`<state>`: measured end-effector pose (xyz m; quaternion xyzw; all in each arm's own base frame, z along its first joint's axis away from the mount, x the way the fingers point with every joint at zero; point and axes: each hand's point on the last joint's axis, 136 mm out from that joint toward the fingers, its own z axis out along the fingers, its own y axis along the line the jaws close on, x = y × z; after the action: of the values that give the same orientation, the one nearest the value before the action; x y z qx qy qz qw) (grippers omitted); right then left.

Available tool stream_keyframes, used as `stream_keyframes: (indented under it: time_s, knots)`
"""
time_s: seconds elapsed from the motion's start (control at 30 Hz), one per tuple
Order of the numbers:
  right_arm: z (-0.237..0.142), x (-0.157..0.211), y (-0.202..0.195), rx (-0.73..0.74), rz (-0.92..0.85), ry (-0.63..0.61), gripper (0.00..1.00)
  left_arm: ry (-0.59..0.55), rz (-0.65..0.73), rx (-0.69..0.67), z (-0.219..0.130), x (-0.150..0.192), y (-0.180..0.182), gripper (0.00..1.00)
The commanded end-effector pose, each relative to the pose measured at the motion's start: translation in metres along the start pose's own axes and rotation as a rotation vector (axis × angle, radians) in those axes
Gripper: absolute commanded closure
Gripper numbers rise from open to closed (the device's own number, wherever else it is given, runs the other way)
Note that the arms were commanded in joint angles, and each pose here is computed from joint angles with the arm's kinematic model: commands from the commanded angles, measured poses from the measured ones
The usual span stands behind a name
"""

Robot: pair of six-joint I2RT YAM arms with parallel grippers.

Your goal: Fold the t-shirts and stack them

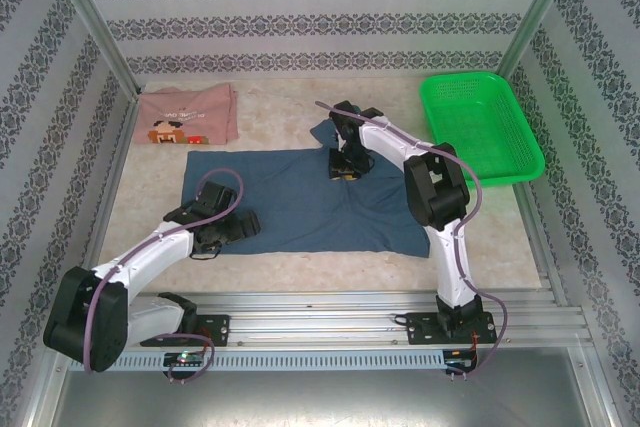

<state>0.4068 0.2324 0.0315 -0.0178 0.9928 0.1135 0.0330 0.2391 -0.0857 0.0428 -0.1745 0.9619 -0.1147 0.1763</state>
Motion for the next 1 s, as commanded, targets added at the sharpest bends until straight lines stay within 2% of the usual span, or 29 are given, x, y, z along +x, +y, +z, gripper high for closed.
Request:
stream_keyframes:
  time_s: [0.0, 0.13, 0.27, 0.37, 0.47, 0.67, 0.8, 0.97]
  knots:
    - [-0.036, -0.012, 0.011, -0.071, -0.013, -0.111, 0.57, -0.036, -0.018, -0.002, -0.017, -0.015, -0.002, 0.0]
    - [-0.092, -0.005, 0.018, -0.141, -0.041, -0.216, 0.49, -0.065, -0.062, 0.037, -0.028, -0.031, -0.006, 0.0]
    - [-0.114, 0.024, -0.024, -0.146, 0.124, -0.22, 0.47, -0.1, -0.05, 0.066, -0.038, -0.044, -0.012, 0.0]
    - [-0.105, 0.04, -0.075, -0.098, 0.252, -0.192, 0.48, -0.121, -0.017, 0.107, -0.043, -0.054, -0.024, 0.0]
    - [-0.091, 0.043, -0.104, -0.083, 0.313, -0.152, 0.51, -0.141, 0.003, 0.143, -0.045, -0.063, -0.035, 0.0]
    - [-0.067, 0.037, -0.118, -0.057, 0.337, -0.089, 0.62, -0.17, 0.022, 0.144, -0.058, -0.072, -0.039, 0.0]
    - [-0.051, 0.036, -0.121, -0.046, 0.355, -0.051, 0.67, -0.196, 0.008, 0.126, -0.069, -0.073, -0.031, 0.0]
    - [-0.036, 0.023, -0.131, -0.001, 0.366, -0.06, 0.75, -0.223, -0.023, 0.1, -0.079, -0.073, -0.015, 0.0]
